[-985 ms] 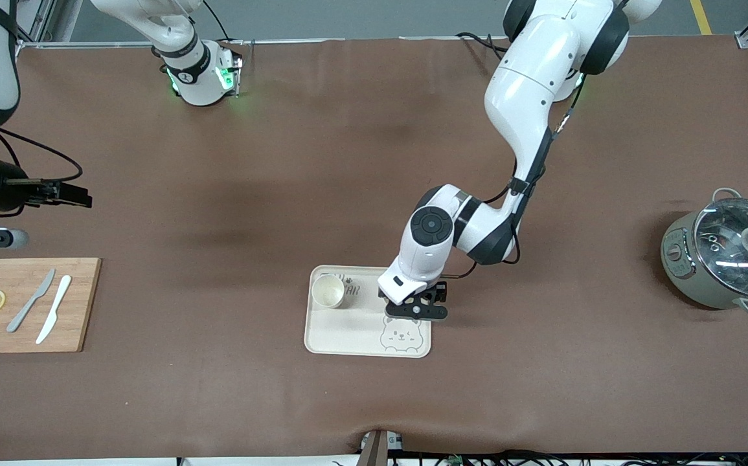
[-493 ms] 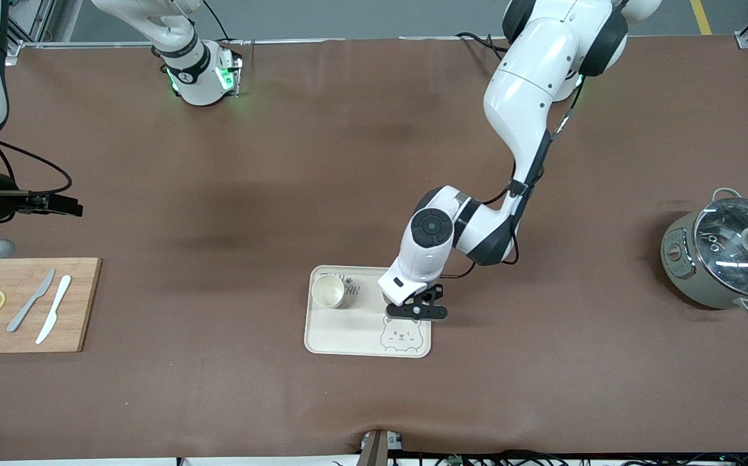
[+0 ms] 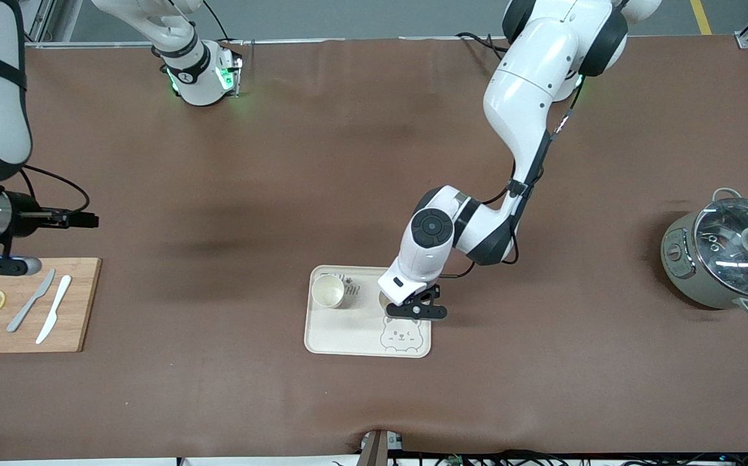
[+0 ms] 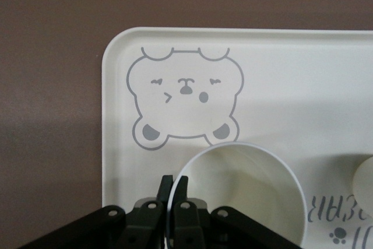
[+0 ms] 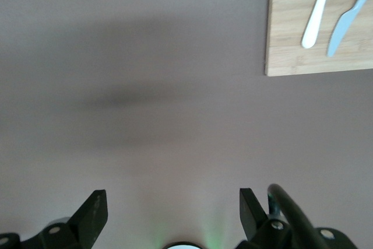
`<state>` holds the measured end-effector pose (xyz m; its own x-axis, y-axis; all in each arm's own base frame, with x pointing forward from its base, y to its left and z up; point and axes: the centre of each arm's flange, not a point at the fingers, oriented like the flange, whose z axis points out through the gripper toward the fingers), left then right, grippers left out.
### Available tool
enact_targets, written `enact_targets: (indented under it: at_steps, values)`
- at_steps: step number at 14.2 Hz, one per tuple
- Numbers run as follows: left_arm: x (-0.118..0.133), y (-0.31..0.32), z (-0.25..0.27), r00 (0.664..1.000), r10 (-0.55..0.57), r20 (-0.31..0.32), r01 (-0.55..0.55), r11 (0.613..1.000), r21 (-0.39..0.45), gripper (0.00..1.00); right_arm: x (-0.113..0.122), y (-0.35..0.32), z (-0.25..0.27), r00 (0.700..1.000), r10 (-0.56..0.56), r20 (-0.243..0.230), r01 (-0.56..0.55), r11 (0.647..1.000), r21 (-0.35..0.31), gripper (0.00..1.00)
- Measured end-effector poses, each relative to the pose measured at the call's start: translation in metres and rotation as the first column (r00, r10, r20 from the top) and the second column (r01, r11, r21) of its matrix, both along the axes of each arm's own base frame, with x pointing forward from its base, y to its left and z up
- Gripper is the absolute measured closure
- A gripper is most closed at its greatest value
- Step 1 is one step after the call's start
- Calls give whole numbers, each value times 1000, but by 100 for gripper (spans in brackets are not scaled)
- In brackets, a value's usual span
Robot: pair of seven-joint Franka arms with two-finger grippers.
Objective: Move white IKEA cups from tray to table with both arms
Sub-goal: 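Lift the cup with the left gripper while the right gripper reaches the tray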
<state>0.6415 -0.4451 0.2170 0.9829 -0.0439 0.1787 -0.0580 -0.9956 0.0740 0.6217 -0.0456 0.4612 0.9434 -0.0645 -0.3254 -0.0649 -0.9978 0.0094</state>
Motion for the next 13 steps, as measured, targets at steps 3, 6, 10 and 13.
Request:
enact_targets:
  at_steps: [3,6,10,13]
  values:
    - [4,3,4,1000,7,9,-7,1000,-7,96,6,10,-20,1000,-13,-19,14,998,55,0]
    - [12,9,22,999,19,29,-18,1000,-23,96,8,18,-27,996,-85,-35,89,990,113,0]
    - [16,13,49,999,28,39,-27,999,-31,96,15,57,-28,983,-182,-4,182,980,74,0]
    - [18,21,65,999,39,19,-39,999,-18,96,19,79,-37,984,-178,4,178,982,65,0]
